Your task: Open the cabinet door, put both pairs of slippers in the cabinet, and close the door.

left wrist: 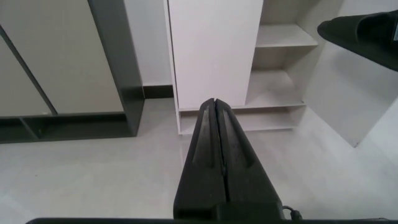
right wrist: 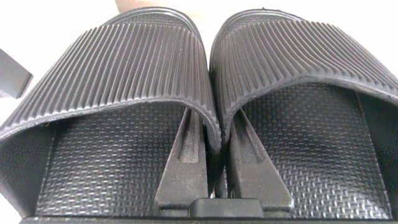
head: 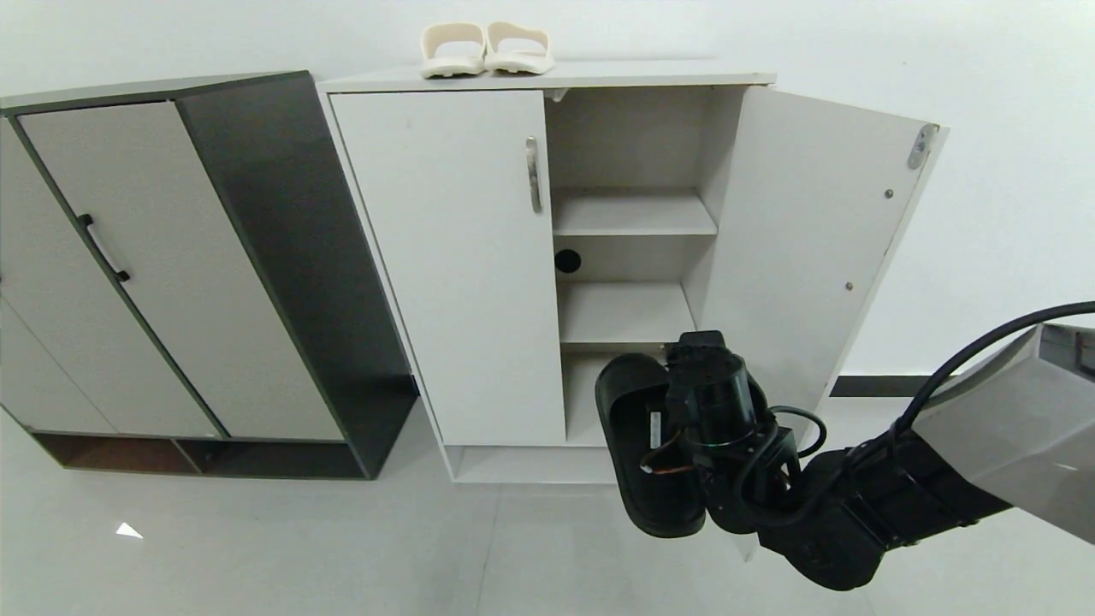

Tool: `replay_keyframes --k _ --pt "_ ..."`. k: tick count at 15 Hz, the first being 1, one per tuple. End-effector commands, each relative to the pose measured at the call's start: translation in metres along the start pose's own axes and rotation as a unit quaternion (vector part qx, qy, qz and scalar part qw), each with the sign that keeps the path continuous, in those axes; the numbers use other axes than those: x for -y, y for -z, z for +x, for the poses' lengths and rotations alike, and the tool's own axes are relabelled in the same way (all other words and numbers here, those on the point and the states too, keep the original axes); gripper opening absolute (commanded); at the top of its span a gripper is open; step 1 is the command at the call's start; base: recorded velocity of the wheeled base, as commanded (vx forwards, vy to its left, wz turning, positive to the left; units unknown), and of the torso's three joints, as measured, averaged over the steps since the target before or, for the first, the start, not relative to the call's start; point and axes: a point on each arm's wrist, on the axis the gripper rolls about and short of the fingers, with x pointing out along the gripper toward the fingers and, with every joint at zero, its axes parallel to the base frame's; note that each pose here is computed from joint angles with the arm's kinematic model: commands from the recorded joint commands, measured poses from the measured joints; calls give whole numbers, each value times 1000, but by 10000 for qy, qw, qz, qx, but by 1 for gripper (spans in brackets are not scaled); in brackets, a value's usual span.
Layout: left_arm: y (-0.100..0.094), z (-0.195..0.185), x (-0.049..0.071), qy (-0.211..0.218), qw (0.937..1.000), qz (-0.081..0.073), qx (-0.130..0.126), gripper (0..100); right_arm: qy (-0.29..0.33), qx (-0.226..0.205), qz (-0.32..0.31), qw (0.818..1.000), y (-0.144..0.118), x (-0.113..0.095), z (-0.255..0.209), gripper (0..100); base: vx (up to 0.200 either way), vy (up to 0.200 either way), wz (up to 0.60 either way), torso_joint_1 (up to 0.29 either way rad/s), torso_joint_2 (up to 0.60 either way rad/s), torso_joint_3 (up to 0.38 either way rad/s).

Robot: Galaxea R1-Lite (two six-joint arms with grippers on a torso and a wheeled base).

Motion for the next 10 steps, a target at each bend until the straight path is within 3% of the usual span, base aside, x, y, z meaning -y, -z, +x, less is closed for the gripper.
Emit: replay_keyframes --k 1,5,10 --pt "0 0 0 -5 10000 -1 -3 0 31 -18 3 10000 1 1 2 0 0 0 0 -2 7 -183" --pt "0 0 0 3 10000 -1 -3 0 24 -18 1 10000 6 -2 6 0 0 0 0 4 2 -196" --pt "0 0 0 10 10000 -1 -3 0 62 344 -34 9994 14 -7 19 0 0 0 0 6 0 -197"
